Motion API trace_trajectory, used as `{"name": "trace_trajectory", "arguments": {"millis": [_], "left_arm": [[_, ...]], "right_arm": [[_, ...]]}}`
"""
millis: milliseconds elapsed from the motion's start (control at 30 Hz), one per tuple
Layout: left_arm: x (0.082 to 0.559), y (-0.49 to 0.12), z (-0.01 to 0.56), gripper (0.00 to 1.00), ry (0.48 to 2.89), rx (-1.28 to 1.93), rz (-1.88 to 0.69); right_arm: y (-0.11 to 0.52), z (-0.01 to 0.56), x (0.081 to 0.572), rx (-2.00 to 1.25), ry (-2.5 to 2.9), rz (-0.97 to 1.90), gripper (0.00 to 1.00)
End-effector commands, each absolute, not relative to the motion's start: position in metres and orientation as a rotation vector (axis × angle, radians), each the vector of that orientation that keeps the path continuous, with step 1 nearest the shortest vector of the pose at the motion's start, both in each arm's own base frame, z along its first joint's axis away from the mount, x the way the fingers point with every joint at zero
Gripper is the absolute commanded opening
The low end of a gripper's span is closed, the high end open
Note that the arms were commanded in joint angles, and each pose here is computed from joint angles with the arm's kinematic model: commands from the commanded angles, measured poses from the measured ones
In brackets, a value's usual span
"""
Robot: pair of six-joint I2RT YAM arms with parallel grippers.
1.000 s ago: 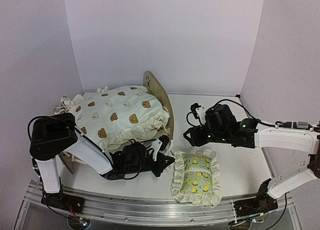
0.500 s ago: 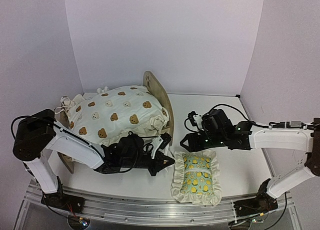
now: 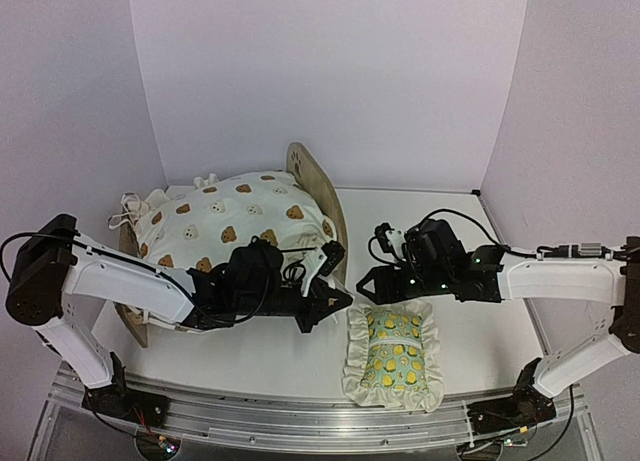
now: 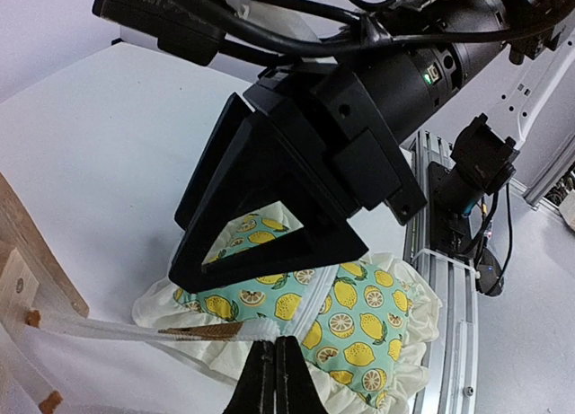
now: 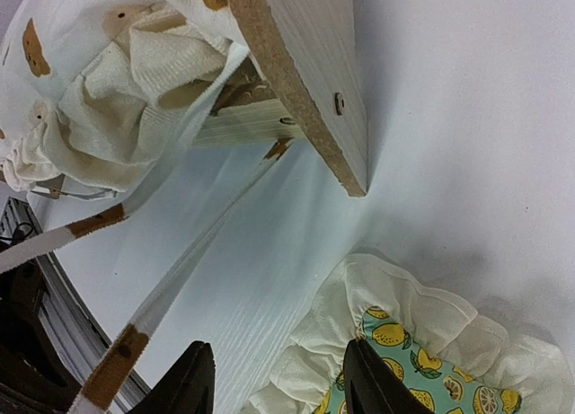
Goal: Set up the pet bed
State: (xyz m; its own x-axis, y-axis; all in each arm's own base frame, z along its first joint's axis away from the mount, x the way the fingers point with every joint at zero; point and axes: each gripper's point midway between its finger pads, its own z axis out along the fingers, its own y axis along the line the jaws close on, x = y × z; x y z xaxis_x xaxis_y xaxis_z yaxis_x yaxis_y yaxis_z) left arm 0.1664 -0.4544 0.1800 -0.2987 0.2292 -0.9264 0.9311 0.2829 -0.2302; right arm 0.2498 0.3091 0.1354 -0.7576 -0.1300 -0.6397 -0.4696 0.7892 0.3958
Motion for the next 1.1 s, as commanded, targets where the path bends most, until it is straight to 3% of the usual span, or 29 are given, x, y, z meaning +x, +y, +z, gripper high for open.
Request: {"name": "trace_trajectory", "arguments": {"millis": [0, 467, 867, 1067], "left_arm": [[0.161, -0.461, 0.239, 0.0, 1.557, 1.072, -1.121], [0.14, -0.43, 0.147, 0.0, 1.74, 1.035, -1.223], [0.133, -0.43, 0.124, 0.0, 1.766, 1.048, -1.265], [0.132, -0.428, 0.119, 0.0, 1.785, 1.049, -1.257]], "right_arm": [[0.319, 0.152, 0.254, -0.443, 2.311, 0.804, 0.5], [0.343, 0.118, 0.241, -0.392, 2.398, 1.009, 0.51], [0.387, 0.084, 0.238, -0.243, 2.478, 1.331, 0.49], [0.383, 0.086, 0.242, -0.217, 2.453, 1.318, 0.47]]}}
